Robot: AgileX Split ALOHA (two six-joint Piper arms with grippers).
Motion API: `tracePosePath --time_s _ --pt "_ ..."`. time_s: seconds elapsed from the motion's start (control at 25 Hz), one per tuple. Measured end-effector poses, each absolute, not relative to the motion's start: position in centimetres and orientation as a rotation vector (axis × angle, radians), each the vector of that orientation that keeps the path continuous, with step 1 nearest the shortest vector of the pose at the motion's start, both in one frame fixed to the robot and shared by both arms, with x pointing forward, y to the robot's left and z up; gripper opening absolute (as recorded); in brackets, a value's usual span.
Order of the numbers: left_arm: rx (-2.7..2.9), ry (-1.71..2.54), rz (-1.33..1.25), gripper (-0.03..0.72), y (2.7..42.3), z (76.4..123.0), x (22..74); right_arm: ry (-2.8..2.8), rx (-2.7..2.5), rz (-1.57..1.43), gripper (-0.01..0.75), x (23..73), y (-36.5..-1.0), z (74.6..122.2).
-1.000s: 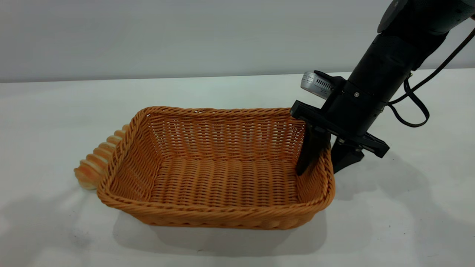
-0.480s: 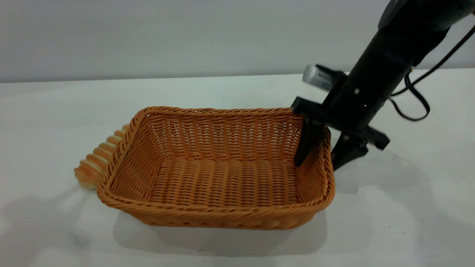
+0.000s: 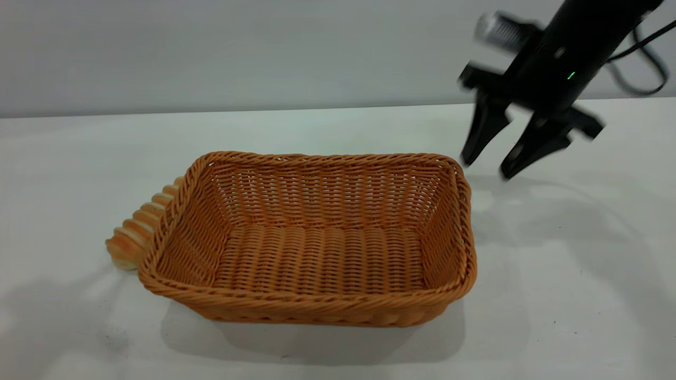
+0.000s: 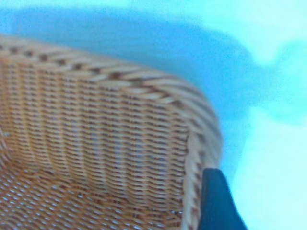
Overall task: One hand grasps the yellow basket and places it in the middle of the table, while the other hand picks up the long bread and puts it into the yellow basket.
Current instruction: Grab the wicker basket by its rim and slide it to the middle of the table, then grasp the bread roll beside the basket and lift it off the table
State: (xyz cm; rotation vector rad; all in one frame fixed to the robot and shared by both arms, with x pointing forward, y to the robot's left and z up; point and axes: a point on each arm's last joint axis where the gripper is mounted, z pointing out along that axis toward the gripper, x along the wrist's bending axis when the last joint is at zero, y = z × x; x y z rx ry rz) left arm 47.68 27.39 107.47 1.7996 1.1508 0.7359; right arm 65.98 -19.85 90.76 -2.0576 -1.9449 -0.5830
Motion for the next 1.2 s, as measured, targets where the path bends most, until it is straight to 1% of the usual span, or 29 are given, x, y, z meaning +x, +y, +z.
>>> tracePosePath --time_s 0.16,0.24,0.32,0.48,0.6,0.68,0.8,0.88,1.0,1.2 --pt "1.8 1.15 0.736 0.237 27.4 107.5 47.7 -2.006 -2.098 -0.665 0.499 65.9 -22.7 95.0" --pt "1.8 1.15 0.736 0.237 27.4 107.5 47.7 -2.057 -2.114 -0.758 0.499 65.6 -23.8 98.1" --pt "1.801 1.15 0.736 0.237 27.4 107.5 47.7 -2.122 -2.123 -0.905 0.498 64.7 -24.4 102.5" --pt "1.818 1.164 0.698 0.237 27.3 106.8 48.1 -2.236 -2.114 -1.237 0.491 60.9 -24.9 111.0" --pt "1.854 1.207 0.577 0.237 27.0 105.0 49.1 -2.316 -2.067 -1.418 0.49 57.0 -25.1 115.5" --pt "1.884 1.25 0.484 0.237 26.9 103.3 49.9 -2.36 -2.038 -1.508 0.49 54.4 -25.2 117.5" --pt "1.908 1.315 0.397 0.237 26.9 101.1 50.9 -2.403 -2.018 -1.613 0.49 50.1 -25.5 118.6" --pt "1.918 1.342 0.368 0.237 26.9 100.2 51.3 -2.438 -2.01 -1.659 0.484 47.0 -25.8 118.0" --pt "1.927 1.353 0.352 0.237 26.9 99.7 52.0 -2.475 -2.003 -1.701 0.462 42.8 -26.1 115.8" --pt "1.945 1.364 0.355 0.237 27.1 99.2 53.0 -2.573 -1.964 -1.668 0.425 36.5 -26.5 110.9"
